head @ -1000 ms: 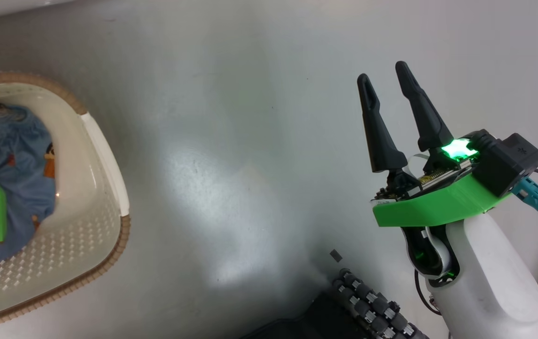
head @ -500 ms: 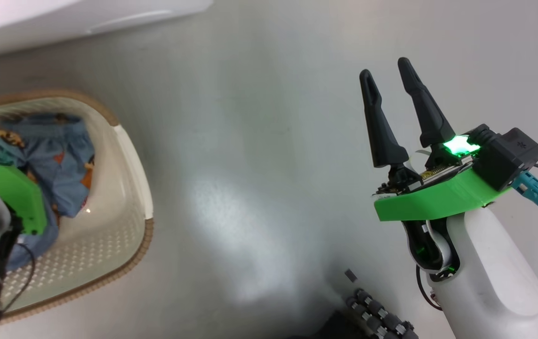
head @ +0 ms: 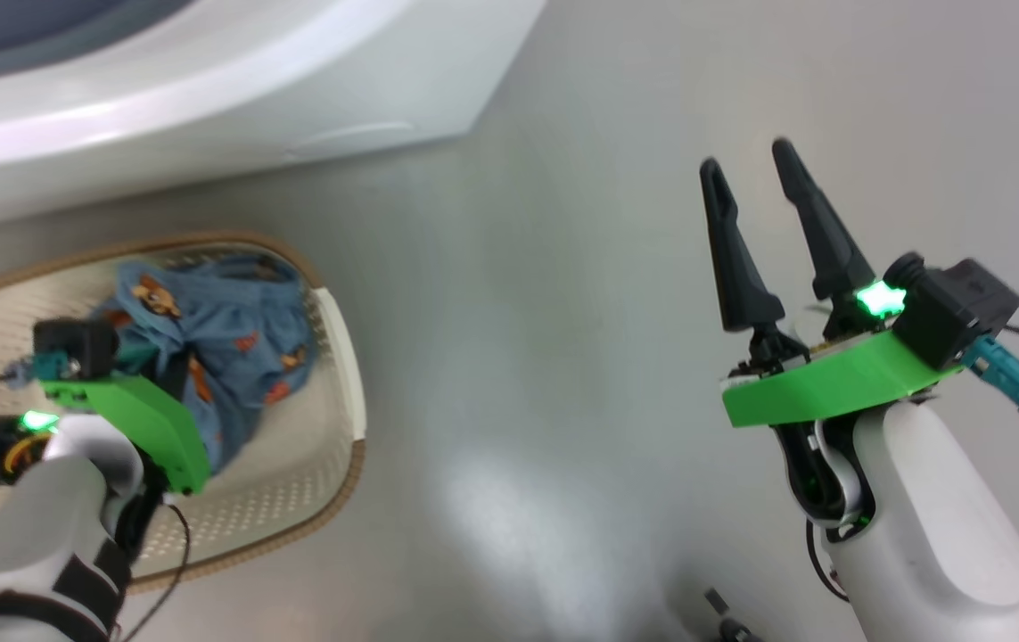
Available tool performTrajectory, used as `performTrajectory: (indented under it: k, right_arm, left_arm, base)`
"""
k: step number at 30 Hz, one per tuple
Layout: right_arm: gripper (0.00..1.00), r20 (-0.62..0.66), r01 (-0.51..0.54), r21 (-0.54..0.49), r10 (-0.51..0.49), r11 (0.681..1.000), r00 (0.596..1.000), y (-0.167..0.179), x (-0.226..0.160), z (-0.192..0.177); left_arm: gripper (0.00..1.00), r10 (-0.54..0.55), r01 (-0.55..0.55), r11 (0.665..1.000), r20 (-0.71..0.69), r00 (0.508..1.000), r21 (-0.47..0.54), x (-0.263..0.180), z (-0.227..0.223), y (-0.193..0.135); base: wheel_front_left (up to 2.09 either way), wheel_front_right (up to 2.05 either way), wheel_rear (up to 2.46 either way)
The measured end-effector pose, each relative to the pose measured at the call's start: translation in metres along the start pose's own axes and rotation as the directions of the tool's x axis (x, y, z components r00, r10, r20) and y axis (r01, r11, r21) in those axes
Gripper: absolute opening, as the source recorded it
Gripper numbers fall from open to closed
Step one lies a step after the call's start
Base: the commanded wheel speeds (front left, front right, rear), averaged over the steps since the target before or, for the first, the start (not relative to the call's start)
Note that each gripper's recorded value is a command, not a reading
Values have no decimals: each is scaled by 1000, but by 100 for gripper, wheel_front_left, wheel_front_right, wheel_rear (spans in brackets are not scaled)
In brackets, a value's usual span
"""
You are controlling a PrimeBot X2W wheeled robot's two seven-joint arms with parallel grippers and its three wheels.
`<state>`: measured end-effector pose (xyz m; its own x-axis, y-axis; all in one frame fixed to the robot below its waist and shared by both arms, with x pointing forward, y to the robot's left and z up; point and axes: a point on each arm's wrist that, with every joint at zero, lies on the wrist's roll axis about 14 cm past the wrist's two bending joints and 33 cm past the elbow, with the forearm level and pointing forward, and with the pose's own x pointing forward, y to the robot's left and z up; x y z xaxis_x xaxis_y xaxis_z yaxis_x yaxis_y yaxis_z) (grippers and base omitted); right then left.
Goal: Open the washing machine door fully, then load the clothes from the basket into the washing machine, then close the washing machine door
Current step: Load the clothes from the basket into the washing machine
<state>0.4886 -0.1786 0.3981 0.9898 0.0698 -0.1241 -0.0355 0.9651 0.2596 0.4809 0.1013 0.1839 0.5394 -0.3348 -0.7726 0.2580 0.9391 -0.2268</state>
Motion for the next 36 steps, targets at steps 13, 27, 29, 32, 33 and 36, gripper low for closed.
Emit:
performTrajectory:
  k: [13,27,29,32,33,36]
  right_arm:
    - [100,49,-57,-8,58,998,997,26,-21,30]
    - [100,100,-132,-20,133,991,986,49,-45,60]
    - [100,106,-141,-24,143,990,984,51,-50,63]
    - [100,118,-158,-23,159,987,980,58,-55,68]
    - [100,121,-163,-25,164,986,979,59,-56,70]
    - [100,134,-174,-22,176,984,975,62,-60,76]
  left_arm:
    - [0,-23,49,995,279,960,-86,-79,53,-18]
    - [0,11,90,986,592,806,-141,-176,124,-17]
    - [0,20,88,986,631,776,-140,-193,129,-18]
    - [0,30,87,987,687,726,-136,-217,138,-20]
    - [0,34,81,988,705,708,-129,-225,142,-20]
    - [0,45,67,991,760,649,-116,-250,153,-22]
  base:
    - [0,0,0]
    - [0,0,0]
    - [0,0,0]
    - [0,0,0]
    - [0,0,0]
    - [0,0,0]
